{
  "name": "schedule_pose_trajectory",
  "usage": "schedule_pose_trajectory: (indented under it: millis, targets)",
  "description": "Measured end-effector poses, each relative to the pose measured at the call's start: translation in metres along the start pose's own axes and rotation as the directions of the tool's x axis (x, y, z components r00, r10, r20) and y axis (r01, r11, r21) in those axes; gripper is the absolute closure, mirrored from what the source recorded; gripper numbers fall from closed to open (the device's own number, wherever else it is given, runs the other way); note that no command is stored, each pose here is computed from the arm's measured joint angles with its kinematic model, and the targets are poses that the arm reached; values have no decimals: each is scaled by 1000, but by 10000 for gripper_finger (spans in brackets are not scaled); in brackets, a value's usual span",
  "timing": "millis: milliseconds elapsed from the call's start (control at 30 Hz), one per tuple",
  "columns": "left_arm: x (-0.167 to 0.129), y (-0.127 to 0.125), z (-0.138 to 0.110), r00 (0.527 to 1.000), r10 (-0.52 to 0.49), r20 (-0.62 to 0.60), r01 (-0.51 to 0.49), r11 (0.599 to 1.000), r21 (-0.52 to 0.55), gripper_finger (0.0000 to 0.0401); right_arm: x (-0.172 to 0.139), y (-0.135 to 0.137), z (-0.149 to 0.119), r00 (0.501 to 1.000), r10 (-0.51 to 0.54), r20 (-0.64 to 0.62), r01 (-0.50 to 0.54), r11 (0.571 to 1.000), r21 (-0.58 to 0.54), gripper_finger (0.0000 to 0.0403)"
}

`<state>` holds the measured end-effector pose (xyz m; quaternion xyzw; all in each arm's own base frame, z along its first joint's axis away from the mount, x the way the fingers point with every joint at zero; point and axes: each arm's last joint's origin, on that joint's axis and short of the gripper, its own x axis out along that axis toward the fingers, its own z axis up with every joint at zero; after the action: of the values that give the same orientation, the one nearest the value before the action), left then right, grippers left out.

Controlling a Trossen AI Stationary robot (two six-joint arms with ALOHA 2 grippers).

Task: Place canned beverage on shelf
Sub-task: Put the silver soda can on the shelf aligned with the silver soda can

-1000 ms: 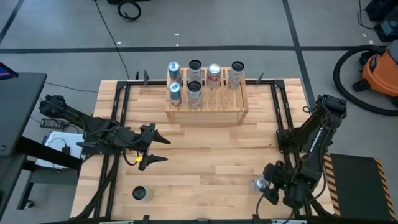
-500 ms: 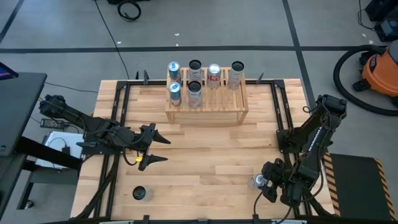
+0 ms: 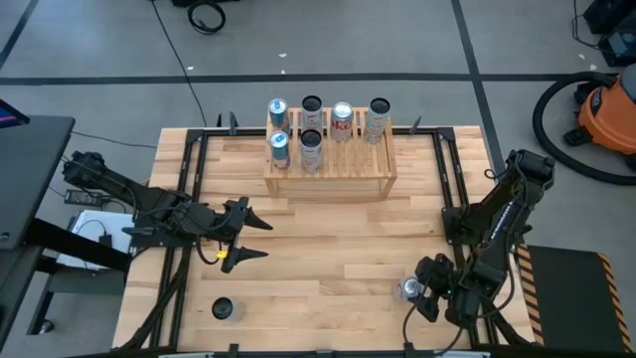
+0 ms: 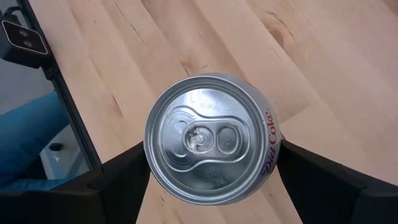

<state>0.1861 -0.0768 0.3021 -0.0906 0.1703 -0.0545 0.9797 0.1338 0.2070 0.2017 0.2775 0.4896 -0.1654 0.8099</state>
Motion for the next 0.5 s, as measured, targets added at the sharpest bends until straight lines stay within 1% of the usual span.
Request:
schedule_pose_trajectory:
  millis: [100, 333, 500]
  targets:
    - [0, 0, 0, 1000, 0, 0, 0, 1000, 0, 69, 0, 0, 1, 1000, -3, -7, 3, 1000, 3, 70]
    - [0, 0, 0, 1000, 0, -1, 0, 1000, 0, 69, 1, 0, 1, 1000, -6, -6, 6, 1000, 3, 101]
    - [0, 0, 0, 1000, 0, -1, 0, 1000, 0, 69, 1, 0, 1, 1000, -6, -3, 6, 1000, 4, 105]
